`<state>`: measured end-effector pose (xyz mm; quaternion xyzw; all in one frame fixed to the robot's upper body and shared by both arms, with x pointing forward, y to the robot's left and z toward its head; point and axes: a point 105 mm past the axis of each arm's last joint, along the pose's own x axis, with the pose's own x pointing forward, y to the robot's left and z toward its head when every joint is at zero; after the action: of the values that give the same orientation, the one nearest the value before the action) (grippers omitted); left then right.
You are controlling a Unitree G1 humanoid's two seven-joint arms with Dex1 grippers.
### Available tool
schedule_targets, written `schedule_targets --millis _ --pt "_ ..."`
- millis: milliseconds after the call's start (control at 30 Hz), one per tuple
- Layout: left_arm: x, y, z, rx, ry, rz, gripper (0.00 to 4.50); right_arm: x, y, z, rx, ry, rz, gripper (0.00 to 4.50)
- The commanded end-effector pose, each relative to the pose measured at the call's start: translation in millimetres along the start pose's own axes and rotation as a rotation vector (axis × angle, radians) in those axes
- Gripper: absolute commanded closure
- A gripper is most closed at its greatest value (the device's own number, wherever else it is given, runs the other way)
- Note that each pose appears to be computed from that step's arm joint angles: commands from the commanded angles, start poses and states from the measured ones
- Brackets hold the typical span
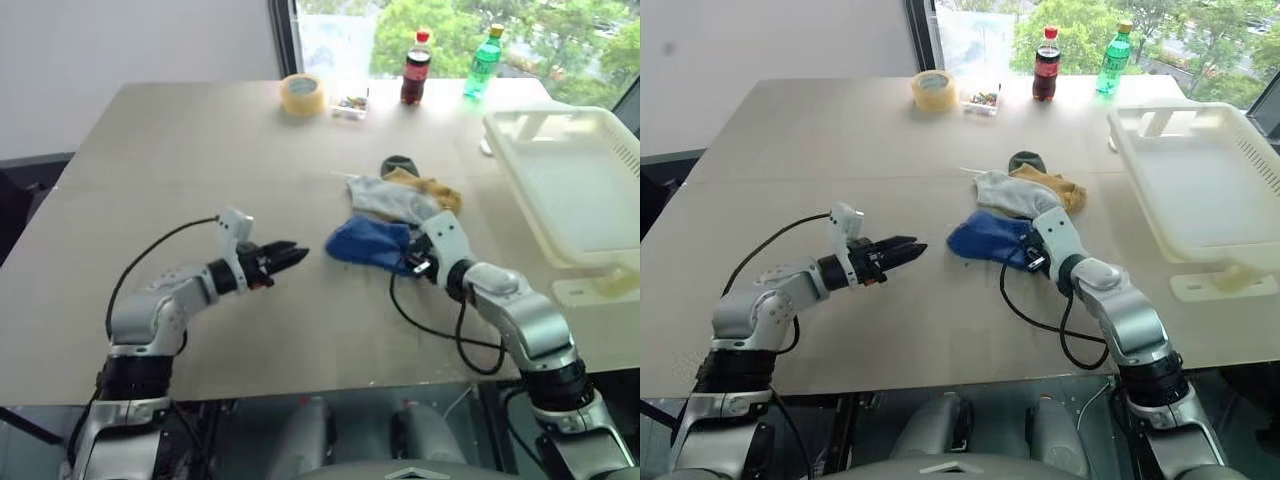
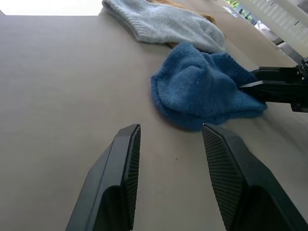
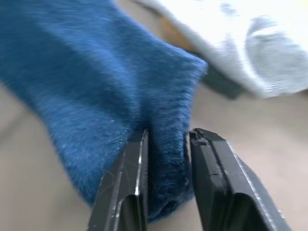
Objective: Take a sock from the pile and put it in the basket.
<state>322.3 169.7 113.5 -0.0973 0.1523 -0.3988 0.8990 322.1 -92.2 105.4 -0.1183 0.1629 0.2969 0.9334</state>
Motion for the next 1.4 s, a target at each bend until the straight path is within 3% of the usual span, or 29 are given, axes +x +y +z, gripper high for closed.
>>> schedule_targets --millis 33,67,100,333,633,1033,1233,1367,1400 --pt "1.7 -13.4 8.4 0.033 -0.037 -0.040 2.33 -11.7 -1.1 20.0 -0.052 -0.089 0.023 3.94" --pt "3.1 -15.6 7.8 0.030 -0.038 -0.046 2.33 -10.9 -1.9 18.4 -0.064 -0.084 0.026 4.40" --pt "4.2 -17.2 6.8 0.035 -0.034 -0.050 2.33 -9.8 -2.8 17.1 -0.071 -0.079 0.027 4.47" --pt "5.9 -22.0 7.7 0.046 -0.035 -0.057 2.33 -14.8 -11.4 24.4 -0.113 -0.094 0.035 4.47" --pt "7.2 -26.0 4.6 0.046 -0.028 -0.061 2.33 0.4 4.5 -3.6 -0.068 -0.047 0.127 4.47" --pt "0.6 -24.0 6.1 0.030 -0.040 -0.045 2.33 7.6 9.3 -14.0 -0.103 -0.069 0.229 4.47" --pt "-5.2 -22.6 5.4 0.023 -0.039 -0.044 2.33 1.1 37.2 -12.4 -0.112 -0.112 0.397 2.52" --pt "-10.9 -19.0 1.9 0.027 -0.028 -0.039 2.33 0.3 22.4 -12.1 -0.142 -0.124 0.316 0.94" --pt "-11.5 -18.3 1.6 0.027 -0.027 -0.038 2.33 -0.2 15.7 -10.5 -0.155 -0.132 0.274 0.72"
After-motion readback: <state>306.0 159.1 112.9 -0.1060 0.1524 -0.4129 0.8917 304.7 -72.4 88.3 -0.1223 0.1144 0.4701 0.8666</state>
